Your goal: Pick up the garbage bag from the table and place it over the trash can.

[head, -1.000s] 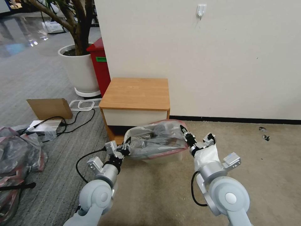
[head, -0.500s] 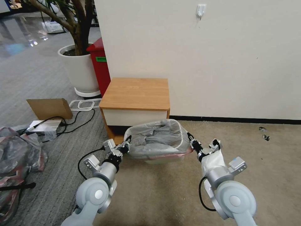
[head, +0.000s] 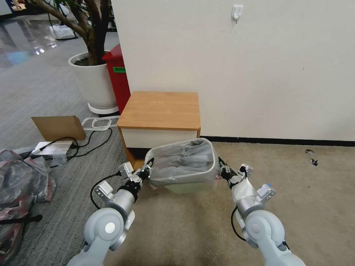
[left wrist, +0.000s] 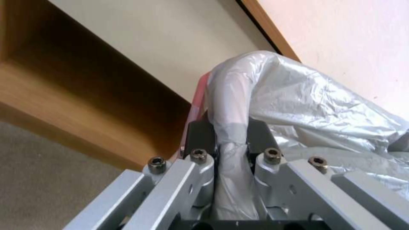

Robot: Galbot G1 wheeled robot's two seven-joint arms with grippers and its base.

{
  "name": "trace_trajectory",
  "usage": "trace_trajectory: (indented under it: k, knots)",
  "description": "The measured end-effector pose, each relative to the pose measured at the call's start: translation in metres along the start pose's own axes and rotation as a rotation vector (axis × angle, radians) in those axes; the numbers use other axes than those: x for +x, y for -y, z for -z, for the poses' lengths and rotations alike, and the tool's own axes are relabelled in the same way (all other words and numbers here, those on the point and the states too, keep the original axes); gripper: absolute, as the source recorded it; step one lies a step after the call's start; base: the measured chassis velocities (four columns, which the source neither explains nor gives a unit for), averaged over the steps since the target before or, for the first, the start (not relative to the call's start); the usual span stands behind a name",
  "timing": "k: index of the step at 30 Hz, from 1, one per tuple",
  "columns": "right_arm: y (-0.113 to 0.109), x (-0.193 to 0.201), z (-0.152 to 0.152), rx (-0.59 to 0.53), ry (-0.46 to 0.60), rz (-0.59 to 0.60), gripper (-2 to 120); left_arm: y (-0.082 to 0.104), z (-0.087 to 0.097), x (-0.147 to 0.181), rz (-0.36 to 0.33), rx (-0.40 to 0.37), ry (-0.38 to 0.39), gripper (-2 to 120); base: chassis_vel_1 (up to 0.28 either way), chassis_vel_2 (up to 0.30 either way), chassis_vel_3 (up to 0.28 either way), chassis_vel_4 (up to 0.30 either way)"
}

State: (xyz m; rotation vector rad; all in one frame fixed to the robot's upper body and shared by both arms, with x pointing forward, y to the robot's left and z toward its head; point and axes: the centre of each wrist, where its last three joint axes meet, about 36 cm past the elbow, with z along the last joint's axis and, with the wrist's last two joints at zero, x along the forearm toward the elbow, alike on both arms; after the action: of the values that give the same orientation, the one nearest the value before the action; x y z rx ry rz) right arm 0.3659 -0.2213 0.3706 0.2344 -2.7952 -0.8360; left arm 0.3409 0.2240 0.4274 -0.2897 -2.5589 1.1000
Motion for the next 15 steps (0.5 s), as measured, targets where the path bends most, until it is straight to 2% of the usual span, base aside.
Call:
trace_trajectory:
  k: [6,10,13,15]
  knots:
    - [0.011,-0.006,-0.007,0.054,-0.004,-0.016,0,0.001,0.0,0.0,-0.008,-0.003,-0.009,7,0.0,0.0,0.0,0.0]
    - [0.01,0.0,-0.005,0.049,-0.006,-0.013,0,0.0,0.0,-0.001,-0.003,-0.026,-0.006,7,0.0,0.0,0.0,0.0]
    - [0.007,0.006,0.001,0.026,-0.007,-0.002,8,-0.001,0.0,-0.001,0.007,-0.055,-0.004,7,0.0,0.0,0.0,0.0]
    - [0.005,0.016,0.006,-0.01,-0.021,0.006,20,-0.001,0.001,-0.002,0.011,-0.072,0.002,7,0.0,0.0,0.0,0.0]
